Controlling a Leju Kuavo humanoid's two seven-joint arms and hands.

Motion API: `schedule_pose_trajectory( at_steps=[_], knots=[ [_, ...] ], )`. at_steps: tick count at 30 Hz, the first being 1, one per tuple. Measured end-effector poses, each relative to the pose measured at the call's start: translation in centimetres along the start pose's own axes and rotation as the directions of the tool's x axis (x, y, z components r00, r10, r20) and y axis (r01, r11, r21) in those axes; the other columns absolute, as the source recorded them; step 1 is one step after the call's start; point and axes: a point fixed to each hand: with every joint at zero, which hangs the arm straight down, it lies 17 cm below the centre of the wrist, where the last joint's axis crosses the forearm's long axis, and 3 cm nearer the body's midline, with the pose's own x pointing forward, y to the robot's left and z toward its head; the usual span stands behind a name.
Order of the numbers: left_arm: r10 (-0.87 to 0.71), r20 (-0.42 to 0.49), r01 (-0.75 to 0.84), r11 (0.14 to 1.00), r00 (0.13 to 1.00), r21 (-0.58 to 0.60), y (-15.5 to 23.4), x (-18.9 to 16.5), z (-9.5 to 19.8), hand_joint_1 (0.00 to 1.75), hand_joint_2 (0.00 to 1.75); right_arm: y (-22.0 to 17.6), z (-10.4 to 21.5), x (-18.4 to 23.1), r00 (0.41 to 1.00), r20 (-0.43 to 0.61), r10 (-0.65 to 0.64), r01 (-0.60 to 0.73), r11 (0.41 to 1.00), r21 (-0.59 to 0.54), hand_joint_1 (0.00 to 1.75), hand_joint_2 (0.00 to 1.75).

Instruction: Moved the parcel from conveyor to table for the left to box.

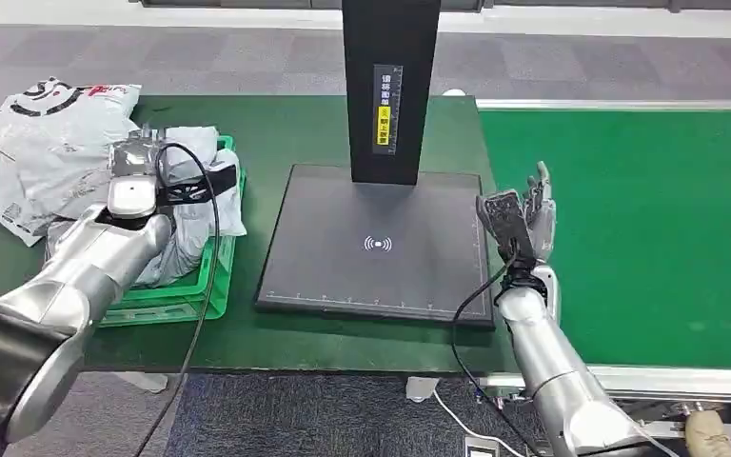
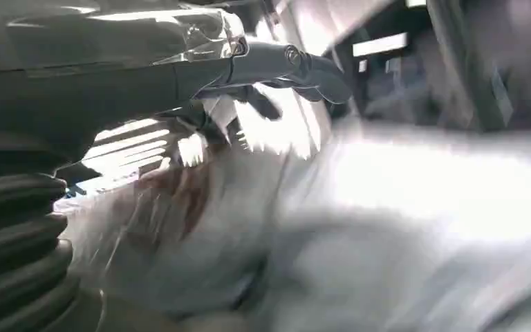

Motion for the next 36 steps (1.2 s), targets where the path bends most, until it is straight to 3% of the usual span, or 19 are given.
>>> schedule_pose_trajectory(
  at_steps=[7,13,15,19,21,23,25,28,36],
  knots=[
    [0.082,0.036,-0.089,0.933,0.996,0.348,7.7,-0.4,-0.4,0.00,1.75,0.1,0.1,-0.1,1.000,-0.004,0.015,-0.015,1.000,0.003,0.00,1.75],
    [0.050,0.021,-0.054,0.859,0.999,0.509,11.8,-2.8,-0.4,0.00,1.75,0.1,-0.1,0.4,1.000,0.011,0.012,-0.012,1.000,-0.005,0.00,1.75],
    [0.097,0.093,-0.131,0.850,0.991,0.511,12.3,-2.2,-0.4,0.00,1.75,0.0,-0.4,0.8,1.000,0.017,0.003,-0.003,1.000,-0.011,0.00,1.75],
    [0.301,0.293,-0.407,0.802,0.907,0.437,12.7,0.9,0.2,0.00,1.75,-0.4,-1.2,1.7,0.999,0.038,-0.022,0.023,0.999,-0.023,0.00,1.75],
    [0.361,0.346,-0.484,0.780,0.866,0.396,12.5,2.5,0.7,0.00,1.75,-0.5,-1.4,1.8,0.999,0.041,-0.033,0.034,0.999,-0.021,0.00,1.75],
    [0.460,0.421,-0.594,0.754,0.782,0.279,11.5,5.5,1.4,0.00,1.75,-0.5,-1.5,2.1,0.998,0.048,-0.049,0.050,0.999,-0.019,0.00,1.75],
    [0.609,0.482,-0.725,0.683,0.630,0.084,9.8,9.8,2.9,0.00,1.75,-0.6,-1.7,2.3,0.996,0.052,-0.067,0.068,0.998,-0.018,0.00,1.75],
    [0.735,0.497,-0.802,0.585,0.462,-0.120,7.6,15.3,5.9,0.00,1.75,-0.6,-1.9,2.7,0.995,0.057,-0.086,0.087,0.996,-0.021,0.00,1.75],
    [0.826,0.485,-0.817,0.475,0.287,-0.327,6.0,22.4,11.0,0.00,1.75,-0.6,-2.0,2.7,0.993,0.043,-0.110,0.111,0.993,-0.029,0.00,1.75]
  ],
)
